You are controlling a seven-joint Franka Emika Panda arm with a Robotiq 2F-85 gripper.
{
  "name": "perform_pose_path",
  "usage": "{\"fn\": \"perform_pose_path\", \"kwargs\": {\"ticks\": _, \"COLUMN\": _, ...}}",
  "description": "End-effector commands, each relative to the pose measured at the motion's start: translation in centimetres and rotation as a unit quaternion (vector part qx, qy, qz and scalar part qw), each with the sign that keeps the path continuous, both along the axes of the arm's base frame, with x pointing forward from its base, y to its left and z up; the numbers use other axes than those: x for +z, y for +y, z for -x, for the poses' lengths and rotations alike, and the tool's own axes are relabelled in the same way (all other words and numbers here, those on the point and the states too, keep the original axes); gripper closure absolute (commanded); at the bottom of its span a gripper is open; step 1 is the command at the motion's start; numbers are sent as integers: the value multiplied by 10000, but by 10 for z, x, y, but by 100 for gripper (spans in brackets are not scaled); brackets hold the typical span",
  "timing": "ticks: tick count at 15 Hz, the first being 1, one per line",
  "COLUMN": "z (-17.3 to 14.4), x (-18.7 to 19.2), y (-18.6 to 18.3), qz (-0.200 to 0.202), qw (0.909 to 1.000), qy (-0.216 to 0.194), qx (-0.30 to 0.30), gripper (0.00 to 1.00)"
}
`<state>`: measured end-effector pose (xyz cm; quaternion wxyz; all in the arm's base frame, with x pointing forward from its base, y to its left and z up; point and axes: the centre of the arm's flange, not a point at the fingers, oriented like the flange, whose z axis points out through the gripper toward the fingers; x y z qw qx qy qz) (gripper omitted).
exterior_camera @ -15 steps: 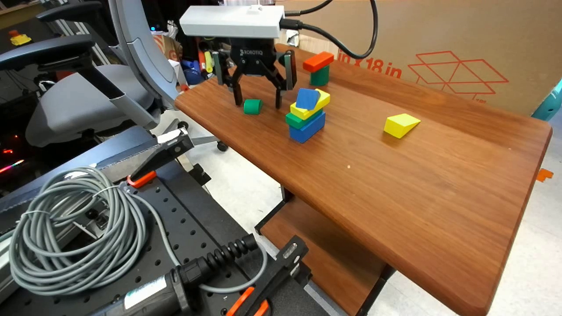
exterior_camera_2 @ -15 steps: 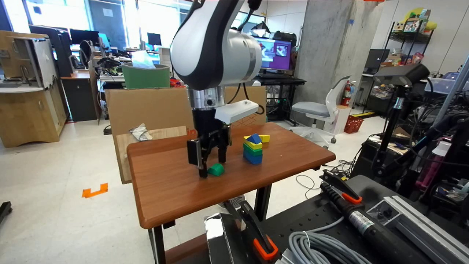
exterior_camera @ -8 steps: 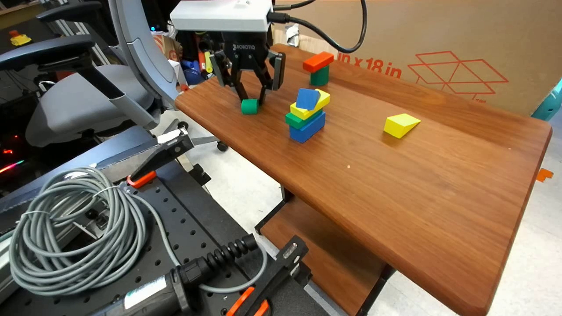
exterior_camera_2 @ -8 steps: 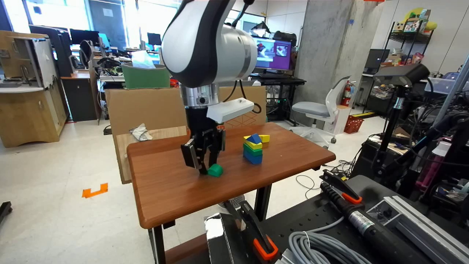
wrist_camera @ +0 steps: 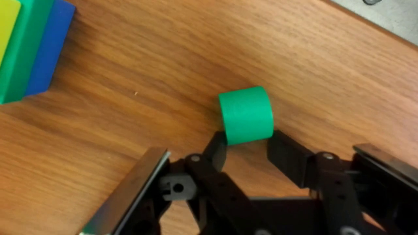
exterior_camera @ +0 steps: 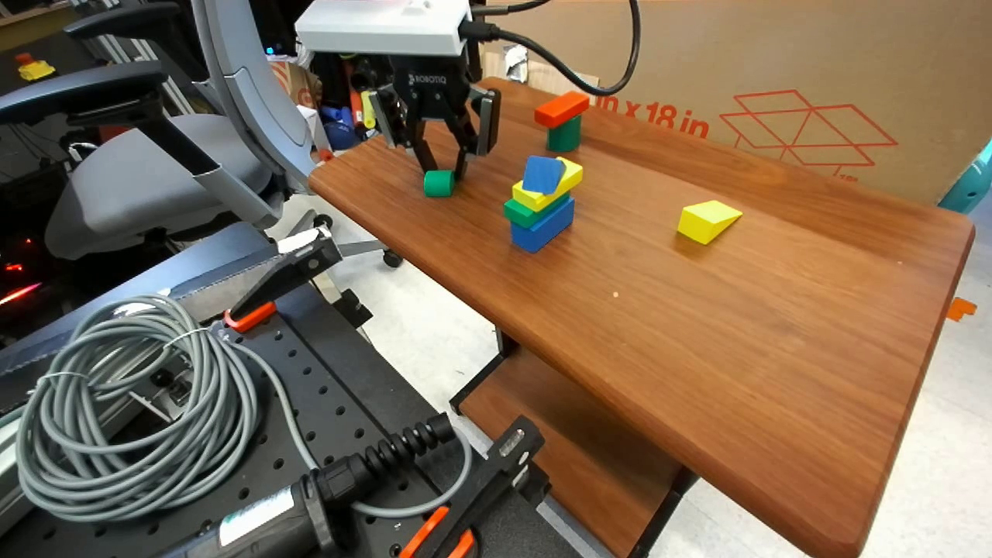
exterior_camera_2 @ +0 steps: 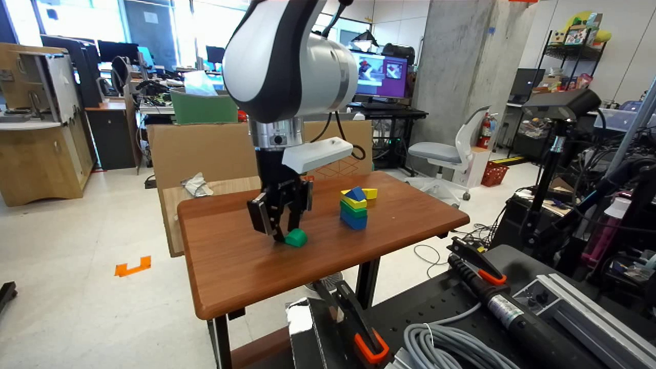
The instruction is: Put the green block on the table on top of the orange block
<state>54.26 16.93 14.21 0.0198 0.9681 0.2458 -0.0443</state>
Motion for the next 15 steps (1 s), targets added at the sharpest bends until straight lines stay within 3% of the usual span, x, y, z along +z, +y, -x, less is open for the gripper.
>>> {"fn": "perform_pose_path", "kwargs": {"ticks": 1, "z": -8, "x": 39, "y": 1, "qz": -251, "qw": 9979, "qy": -404, "qx": -435, "gripper": 85}}
{"fn": "perform_pose_path", "kwargs": {"ticks": 5, "z": -28, "x": 93, "y": -7, "qz": -544, "qw": 9889, "qy": -770, "qx": -1151, "gripper": 85}}
{"fn": "perform_pose_path", "kwargs": {"ticks": 9, "z": -48, "x": 138, "y": -34, "qz": -701, "qw": 9723, "qy": -1134, "qx": -1917, "gripper": 85}}
{"fn": "perform_pose_path", "kwargs": {"ticks": 15, "z": -79, "x": 155, "y": -85, "qz": -635, "qw": 9450, "qy": -1438, "qx": -2868, "gripper": 85}}
